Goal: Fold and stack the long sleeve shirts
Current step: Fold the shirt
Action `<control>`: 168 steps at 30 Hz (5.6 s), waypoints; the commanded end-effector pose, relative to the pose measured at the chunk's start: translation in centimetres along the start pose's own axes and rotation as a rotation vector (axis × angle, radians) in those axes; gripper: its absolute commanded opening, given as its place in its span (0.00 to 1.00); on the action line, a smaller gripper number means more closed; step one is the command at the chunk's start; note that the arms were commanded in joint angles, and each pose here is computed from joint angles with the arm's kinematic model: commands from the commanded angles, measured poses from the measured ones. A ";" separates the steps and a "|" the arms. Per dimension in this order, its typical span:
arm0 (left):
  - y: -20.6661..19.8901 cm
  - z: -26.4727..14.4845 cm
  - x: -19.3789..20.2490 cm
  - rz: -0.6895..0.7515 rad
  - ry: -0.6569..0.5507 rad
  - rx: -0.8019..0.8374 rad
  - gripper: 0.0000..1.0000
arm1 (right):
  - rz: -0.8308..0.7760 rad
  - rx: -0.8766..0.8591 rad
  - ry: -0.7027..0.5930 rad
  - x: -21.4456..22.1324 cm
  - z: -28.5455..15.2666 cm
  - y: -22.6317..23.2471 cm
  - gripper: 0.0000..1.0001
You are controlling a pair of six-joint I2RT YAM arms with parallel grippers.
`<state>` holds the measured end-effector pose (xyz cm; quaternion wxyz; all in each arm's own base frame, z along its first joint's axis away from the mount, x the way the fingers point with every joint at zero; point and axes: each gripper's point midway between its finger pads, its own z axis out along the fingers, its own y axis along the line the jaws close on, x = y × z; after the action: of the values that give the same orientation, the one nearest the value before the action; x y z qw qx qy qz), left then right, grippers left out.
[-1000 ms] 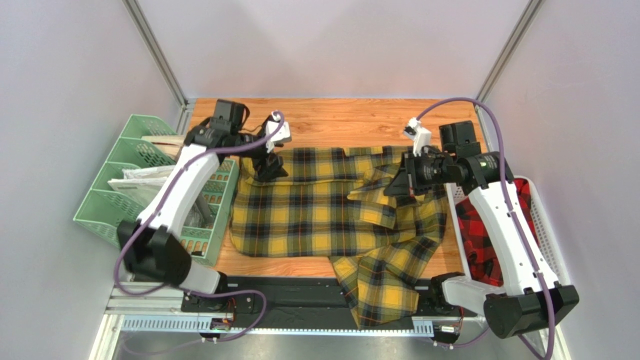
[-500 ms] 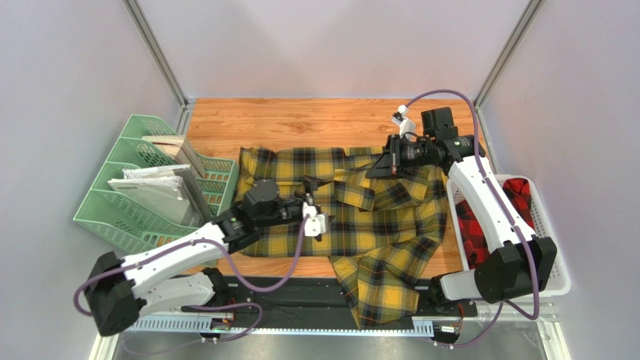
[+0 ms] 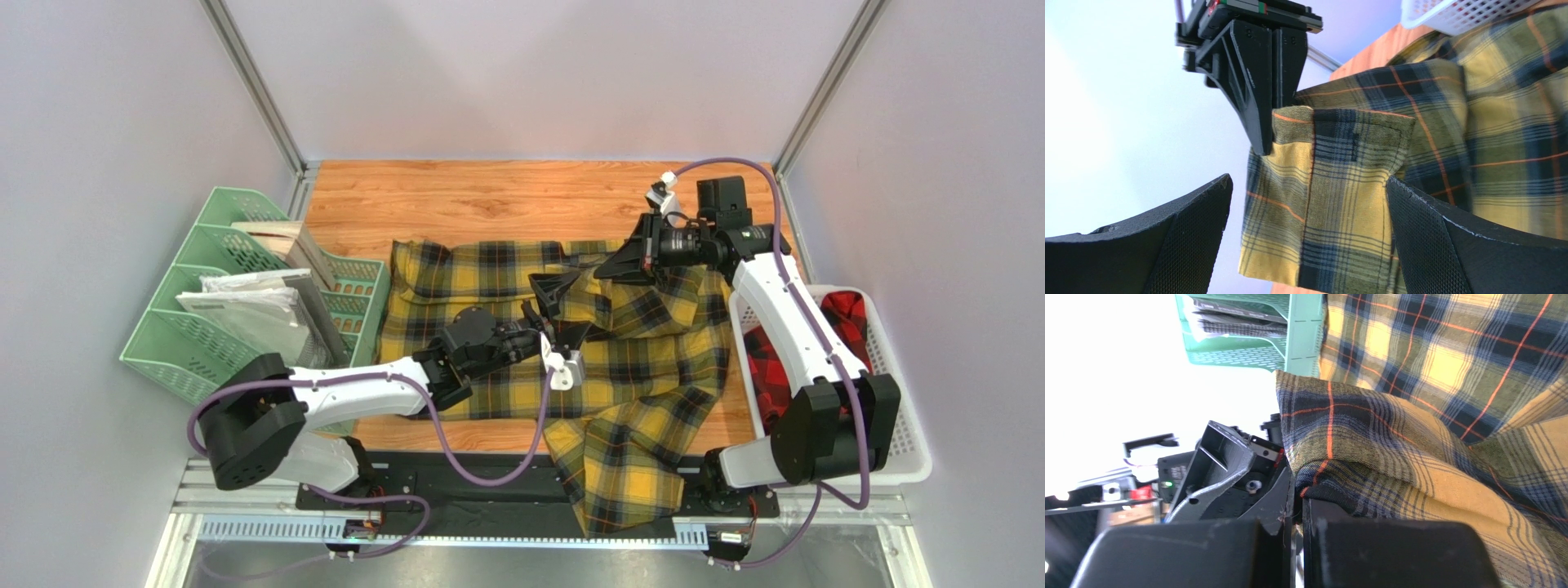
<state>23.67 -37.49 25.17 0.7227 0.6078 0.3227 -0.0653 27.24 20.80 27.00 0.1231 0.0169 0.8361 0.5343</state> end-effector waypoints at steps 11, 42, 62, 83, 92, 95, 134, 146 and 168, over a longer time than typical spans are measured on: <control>-0.8 -0.3 -0.2 0.192 -0.060 -0.013 0.99 | 0.110 -0.136 0.004 -1.0 -1.0 1.7 0.00; 1.9 -1.0 -2.8 0.275 -0.102 -0.028 0.21 | 0.270 -0.140 0.063 1.3 -1.3 -1.0 0.00; 0.1 -9.1 -11.9 -0.379 -0.171 0.667 0.00 | -0.455 0.399 -0.096 -4.2 -10.3 -3.5 0.61; 2.0 -10.7 -16.2 -0.342 -0.282 0.868 0.00 | -0.460 1.160 0.190 -20.6 -10.8 -27.3 0.14; 1.5 -10.1 -15.3 -0.378 -0.239 0.878 0.00 | -0.357 1.161 0.396 -15.3 -9.9 -31.9 0.13; 1.4 -10.0 -14.9 -0.382 -0.223 0.871 0.00 | -0.325 1.183 0.447 -14.5 -10.0 -33.2 0.11; 5.5 -14.5 24.5 -1.524 0.712 -0.223 0.00 | -0.380 0.862 0.456 -11.6 -5.7 -26.0 0.47; 2.9 -18.5 28.8 -1.468 0.989 -0.350 0.00 | -0.387 0.856 0.417 -12.5 -6.3 -23.9 0.47; -2.3 -17.3 25.5 -1.227 1.280 0.200 0.56 | -0.474 0.929 0.489 -9.7 -4.5 -24.9 0.42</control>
<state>37.26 -16.49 11.94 0.2779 0.3029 0.9011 -0.1377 38.49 5.98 10.39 0.0534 -0.2623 0.9600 0.0820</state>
